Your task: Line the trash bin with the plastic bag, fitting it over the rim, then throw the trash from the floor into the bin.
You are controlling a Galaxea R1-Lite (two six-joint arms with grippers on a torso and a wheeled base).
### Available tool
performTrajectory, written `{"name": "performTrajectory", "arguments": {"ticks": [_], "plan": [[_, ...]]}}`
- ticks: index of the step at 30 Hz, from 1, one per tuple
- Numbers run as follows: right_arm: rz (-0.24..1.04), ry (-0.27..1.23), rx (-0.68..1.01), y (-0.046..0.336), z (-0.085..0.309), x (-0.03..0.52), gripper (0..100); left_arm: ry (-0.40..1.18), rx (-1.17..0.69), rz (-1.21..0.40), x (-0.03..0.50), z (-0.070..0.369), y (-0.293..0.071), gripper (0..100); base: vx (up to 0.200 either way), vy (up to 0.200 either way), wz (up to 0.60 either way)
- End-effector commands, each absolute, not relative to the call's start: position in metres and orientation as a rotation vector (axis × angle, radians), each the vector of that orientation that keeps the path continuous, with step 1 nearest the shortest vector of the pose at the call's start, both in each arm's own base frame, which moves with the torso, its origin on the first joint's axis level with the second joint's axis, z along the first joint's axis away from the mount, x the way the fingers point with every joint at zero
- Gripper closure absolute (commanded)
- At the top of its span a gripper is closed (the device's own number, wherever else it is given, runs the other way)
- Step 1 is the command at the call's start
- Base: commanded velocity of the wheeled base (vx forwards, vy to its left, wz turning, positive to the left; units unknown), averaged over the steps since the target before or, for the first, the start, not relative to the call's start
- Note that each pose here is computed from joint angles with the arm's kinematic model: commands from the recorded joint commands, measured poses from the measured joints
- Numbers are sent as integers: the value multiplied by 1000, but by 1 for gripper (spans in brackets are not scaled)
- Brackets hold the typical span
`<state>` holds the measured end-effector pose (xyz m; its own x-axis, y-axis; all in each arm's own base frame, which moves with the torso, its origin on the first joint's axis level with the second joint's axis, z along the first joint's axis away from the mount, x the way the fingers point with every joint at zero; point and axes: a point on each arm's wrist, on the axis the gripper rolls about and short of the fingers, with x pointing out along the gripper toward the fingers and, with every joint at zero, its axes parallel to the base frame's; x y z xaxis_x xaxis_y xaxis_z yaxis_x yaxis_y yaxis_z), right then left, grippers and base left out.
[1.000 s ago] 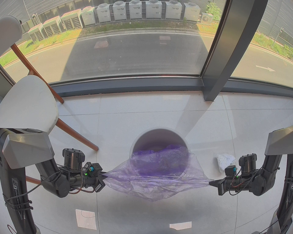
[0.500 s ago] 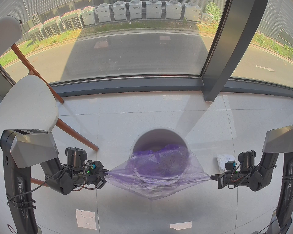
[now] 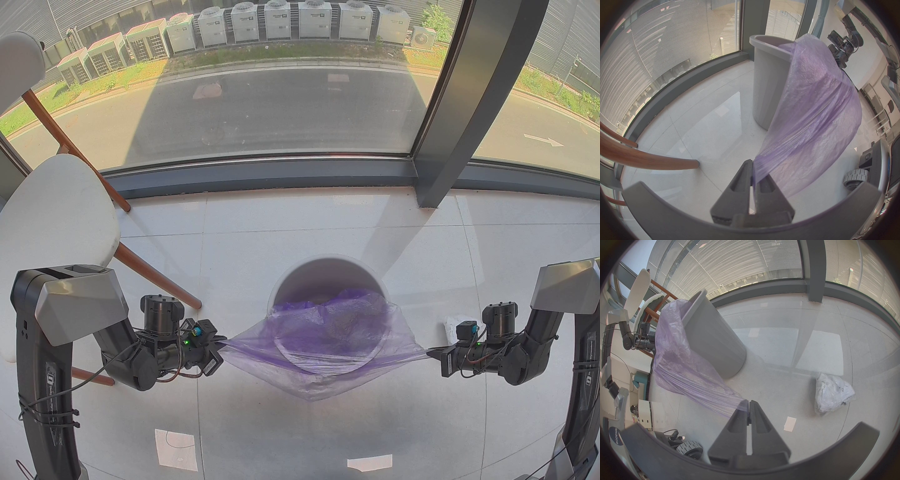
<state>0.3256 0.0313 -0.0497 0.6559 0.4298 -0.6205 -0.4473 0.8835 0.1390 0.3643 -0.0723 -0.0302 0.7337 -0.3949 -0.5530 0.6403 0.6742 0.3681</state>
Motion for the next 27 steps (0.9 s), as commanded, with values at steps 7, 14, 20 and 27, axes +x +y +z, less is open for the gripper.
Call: {"name": "performTrajectory", "arguments": {"ticks": [7, 14, 20, 27], "plan": [[534, 703, -13, 35, -43, 317, 100, 448, 568, -598, 361, -18, -67, 100, 0, 0, 0], [561, 747, 1, 35, -46, 303, 100, 523, 564, -623, 335, -25, -63, 100, 0, 0, 0], [571, 807, 7, 36, -50, 284, 100, 555, 570, -653, 323, -30, -66, 100, 0, 0, 0], [579, 830, -5, 35, -54, 278, 100, 572, 591, -672, 318, -34, -67, 100, 0, 0, 0]]}}
